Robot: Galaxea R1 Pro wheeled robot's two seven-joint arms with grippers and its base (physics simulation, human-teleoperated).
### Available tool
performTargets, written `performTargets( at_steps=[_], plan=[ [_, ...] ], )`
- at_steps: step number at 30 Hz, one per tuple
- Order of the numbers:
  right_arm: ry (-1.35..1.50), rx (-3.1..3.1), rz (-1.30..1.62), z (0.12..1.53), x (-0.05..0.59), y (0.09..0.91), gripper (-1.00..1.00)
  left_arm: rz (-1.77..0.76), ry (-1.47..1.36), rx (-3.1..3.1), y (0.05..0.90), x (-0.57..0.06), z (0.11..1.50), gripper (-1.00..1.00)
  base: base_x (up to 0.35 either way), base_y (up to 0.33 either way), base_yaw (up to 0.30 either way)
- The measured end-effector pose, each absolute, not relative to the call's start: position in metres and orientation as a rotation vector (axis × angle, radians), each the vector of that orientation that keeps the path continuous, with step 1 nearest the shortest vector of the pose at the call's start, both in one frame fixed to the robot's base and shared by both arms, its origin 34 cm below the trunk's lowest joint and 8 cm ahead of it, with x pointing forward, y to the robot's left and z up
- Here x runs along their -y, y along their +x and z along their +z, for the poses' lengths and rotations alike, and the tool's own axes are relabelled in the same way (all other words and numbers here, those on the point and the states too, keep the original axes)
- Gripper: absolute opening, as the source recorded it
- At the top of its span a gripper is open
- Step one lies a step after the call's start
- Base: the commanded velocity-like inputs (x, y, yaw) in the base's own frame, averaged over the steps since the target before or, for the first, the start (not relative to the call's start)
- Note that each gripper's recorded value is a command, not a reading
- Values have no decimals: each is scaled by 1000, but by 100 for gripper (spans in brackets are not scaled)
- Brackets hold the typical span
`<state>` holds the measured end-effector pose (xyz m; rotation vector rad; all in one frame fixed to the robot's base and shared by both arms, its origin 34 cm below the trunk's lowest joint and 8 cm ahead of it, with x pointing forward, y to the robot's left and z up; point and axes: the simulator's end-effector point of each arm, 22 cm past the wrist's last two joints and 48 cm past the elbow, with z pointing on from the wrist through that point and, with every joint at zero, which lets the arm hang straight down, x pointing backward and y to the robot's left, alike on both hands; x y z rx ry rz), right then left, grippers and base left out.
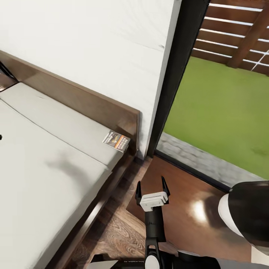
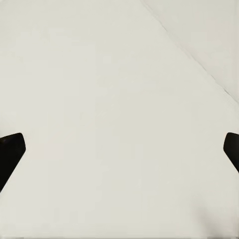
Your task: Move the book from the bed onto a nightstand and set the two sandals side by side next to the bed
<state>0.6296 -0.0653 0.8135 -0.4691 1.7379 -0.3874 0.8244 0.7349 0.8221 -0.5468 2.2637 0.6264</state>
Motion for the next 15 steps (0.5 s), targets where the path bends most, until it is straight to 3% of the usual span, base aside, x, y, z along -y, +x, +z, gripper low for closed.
performTargets(
  at_steps=[15],
  plan=[
    [-468, -1738, -388, 833, 66, 628, 100, 637, -542, -2265, 827, -729, 843, 100, 0, 0, 5]
  ],
)
